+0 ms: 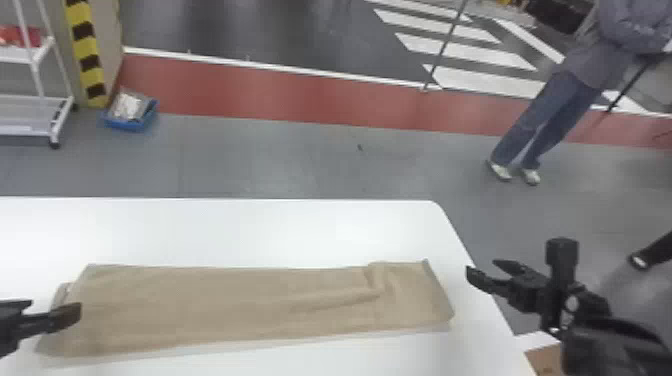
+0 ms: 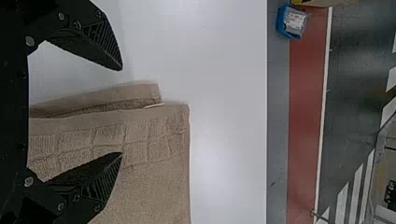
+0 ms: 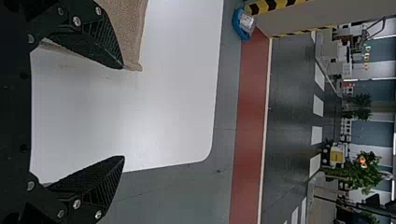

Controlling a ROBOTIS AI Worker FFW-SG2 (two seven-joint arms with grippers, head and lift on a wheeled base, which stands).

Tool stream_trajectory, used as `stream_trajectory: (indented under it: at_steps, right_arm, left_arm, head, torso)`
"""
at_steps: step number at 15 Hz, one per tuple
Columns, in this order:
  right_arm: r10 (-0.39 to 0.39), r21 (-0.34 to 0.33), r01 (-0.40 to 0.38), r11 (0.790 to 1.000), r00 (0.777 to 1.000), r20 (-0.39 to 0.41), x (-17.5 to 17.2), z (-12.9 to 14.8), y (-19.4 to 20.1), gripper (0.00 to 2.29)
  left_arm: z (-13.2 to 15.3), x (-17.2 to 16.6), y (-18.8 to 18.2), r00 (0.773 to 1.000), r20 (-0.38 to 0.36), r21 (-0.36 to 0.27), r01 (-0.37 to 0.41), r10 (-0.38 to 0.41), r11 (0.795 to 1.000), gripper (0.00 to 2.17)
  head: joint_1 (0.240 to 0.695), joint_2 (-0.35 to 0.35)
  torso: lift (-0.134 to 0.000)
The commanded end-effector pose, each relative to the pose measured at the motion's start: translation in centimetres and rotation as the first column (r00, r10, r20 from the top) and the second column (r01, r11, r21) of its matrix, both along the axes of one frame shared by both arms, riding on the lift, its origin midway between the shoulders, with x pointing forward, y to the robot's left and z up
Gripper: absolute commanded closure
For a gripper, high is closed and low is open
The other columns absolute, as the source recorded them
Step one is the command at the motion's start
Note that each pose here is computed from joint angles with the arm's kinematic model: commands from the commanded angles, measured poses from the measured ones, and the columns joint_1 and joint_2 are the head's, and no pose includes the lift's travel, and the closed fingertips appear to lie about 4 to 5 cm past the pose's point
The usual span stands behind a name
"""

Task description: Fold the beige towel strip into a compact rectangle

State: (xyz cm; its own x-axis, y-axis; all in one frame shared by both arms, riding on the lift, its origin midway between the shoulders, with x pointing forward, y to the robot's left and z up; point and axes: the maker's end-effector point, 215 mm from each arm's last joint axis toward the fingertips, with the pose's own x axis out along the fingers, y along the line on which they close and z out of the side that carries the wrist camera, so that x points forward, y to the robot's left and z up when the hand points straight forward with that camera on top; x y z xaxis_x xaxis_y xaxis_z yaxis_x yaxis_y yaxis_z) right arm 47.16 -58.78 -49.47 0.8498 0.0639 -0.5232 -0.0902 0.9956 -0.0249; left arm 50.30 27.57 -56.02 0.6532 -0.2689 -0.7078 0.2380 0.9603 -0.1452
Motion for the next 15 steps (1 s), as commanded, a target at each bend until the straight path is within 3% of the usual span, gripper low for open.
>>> stream_trajectory:
  at_steps: [1, 15]
  right_arm:
    - [0.007, 0.005, -0.007, 1.0, 1.0, 0.002, 0.0, 0.08, 0.15, 0.22]
    - [0.007, 0.009, -0.007, 1.0, 1.0, 0.007, -0.18, 0.2, 0.04, 0.22]
  left_arm:
    - [-0.01, -0.05, -0.03, 1.0, -0.002, -0.004, 0.0, 0.0, 1.0, 0.27]
    - [-0.41, -0.64, -0.32, 1.0, -0.026, -0.013, 0.007, -0.007, 1.0, 0.28]
  head:
    - [0.695, -0.342]
    - [0.695, -0.347]
  torso:
    - [0.0]
    - [0.0]
